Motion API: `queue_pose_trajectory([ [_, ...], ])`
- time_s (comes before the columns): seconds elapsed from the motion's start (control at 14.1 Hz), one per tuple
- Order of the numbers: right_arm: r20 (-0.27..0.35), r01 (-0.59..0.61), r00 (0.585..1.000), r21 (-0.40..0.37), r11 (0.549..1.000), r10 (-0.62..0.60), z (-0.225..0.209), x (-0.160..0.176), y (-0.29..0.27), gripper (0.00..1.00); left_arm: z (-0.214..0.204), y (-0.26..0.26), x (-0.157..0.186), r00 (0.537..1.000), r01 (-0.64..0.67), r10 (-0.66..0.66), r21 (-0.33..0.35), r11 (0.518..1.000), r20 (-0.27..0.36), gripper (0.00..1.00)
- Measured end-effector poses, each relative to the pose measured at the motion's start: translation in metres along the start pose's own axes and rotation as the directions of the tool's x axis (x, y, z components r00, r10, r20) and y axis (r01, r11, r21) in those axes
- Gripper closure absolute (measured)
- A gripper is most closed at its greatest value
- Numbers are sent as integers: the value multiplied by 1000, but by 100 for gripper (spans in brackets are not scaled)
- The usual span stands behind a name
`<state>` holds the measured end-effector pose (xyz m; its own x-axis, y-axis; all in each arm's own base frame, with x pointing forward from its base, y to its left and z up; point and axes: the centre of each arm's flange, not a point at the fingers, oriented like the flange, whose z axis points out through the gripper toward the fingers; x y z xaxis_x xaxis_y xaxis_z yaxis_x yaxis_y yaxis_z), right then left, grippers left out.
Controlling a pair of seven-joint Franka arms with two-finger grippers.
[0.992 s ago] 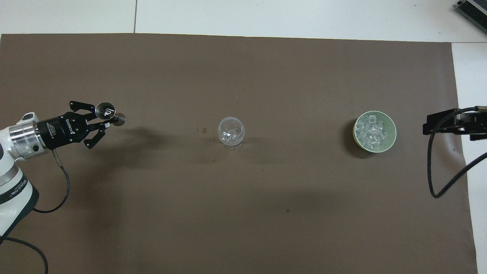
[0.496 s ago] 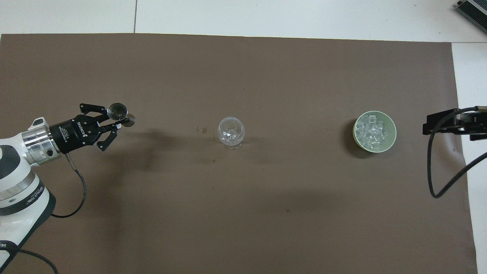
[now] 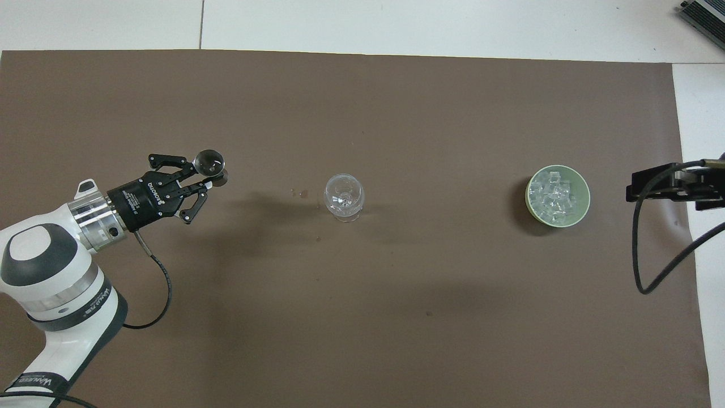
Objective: Pour wine and add ice with both arms
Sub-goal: 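Carry the jigger with the left gripper toward the wine glass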
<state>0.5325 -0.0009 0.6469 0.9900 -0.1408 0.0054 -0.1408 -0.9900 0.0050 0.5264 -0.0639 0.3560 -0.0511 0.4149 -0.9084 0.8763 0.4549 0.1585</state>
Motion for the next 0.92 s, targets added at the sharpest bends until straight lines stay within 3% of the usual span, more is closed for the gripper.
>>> queue_pose_trajectory([
  [0.43,23,5,1000,-3,1000,-5,13,-6,-1,0,25,-27,-29,1000,3,-5,-55,999,-30,78],
  [0.92,-45,8,999,7,1000,-7,25,4,-4,0,47,-64,-63,997,-13,5,-102,995,-78,78],
])
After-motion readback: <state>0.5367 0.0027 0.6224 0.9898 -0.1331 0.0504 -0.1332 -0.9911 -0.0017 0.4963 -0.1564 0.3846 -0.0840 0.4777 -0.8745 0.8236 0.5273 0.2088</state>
